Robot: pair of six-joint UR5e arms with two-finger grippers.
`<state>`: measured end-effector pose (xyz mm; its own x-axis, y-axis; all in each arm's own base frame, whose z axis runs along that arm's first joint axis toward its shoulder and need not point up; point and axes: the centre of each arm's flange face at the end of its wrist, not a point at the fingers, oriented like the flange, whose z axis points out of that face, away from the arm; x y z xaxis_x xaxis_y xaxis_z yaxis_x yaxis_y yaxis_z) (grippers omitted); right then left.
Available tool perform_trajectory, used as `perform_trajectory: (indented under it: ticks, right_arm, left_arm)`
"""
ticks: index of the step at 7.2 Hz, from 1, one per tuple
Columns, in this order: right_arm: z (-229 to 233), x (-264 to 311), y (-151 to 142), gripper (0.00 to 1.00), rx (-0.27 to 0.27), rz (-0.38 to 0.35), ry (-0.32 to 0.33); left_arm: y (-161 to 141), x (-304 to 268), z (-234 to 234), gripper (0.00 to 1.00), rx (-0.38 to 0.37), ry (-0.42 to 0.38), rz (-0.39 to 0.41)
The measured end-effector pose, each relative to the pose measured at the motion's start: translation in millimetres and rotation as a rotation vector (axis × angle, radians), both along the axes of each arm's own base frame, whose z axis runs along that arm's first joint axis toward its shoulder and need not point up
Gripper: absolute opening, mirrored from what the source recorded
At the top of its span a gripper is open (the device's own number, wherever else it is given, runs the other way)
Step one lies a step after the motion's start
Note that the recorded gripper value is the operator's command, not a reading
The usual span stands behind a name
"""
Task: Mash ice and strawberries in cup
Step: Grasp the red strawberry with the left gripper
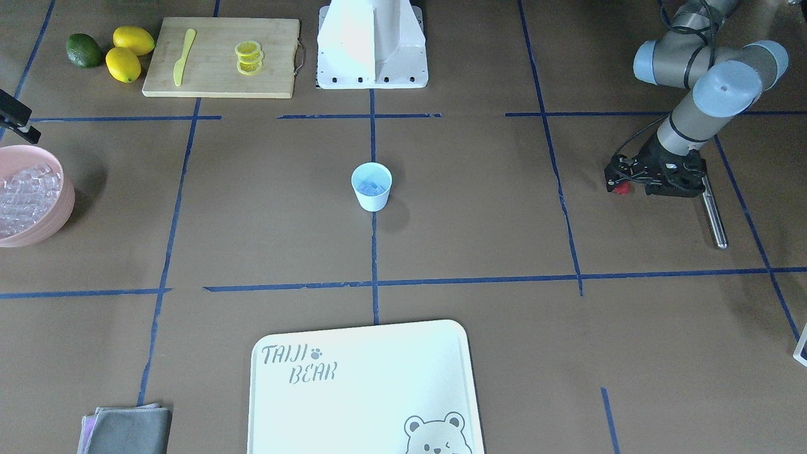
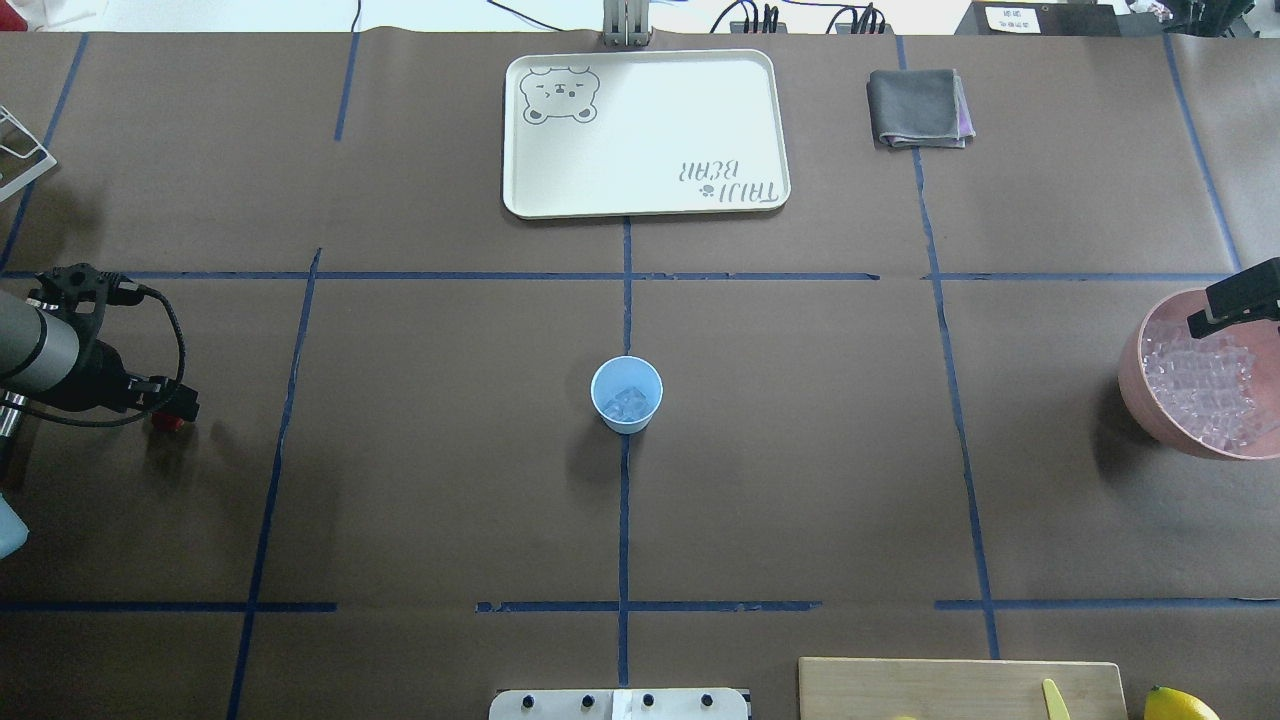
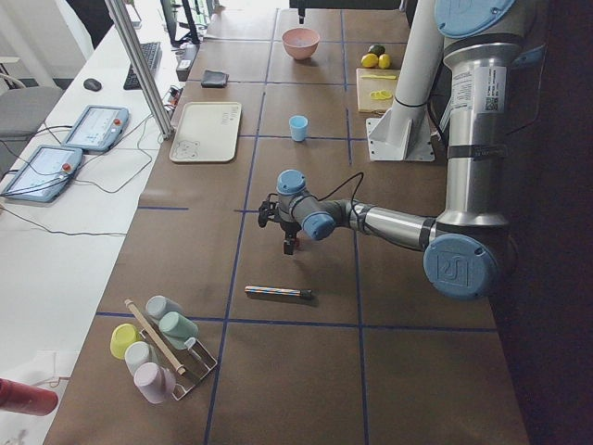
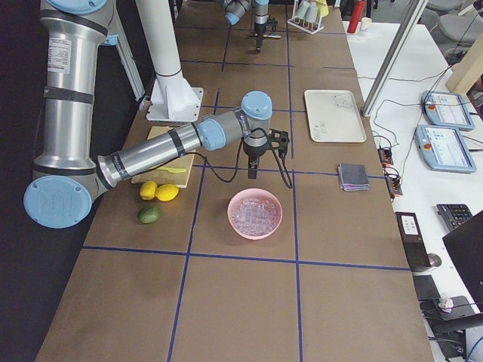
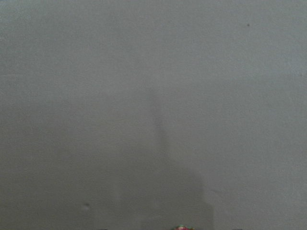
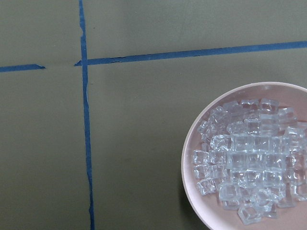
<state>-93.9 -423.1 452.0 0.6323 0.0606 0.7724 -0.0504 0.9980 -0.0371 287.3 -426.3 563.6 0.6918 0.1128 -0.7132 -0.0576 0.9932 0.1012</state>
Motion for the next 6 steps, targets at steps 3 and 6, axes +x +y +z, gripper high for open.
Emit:
perform_trajectory:
  ticks: [3, 6]
  right_arm:
    - [2, 0, 0, 1.00, -0.004, 0.000, 0.002]
    - [3, 0, 0, 1.00, -0.005, 0.000, 0.002]
  left_arm:
    - [2, 3, 0, 0.00, 0.000, -0.001, 0.007]
    - [-11, 18, -40, 0.00, -0.003, 0.062, -0.026]
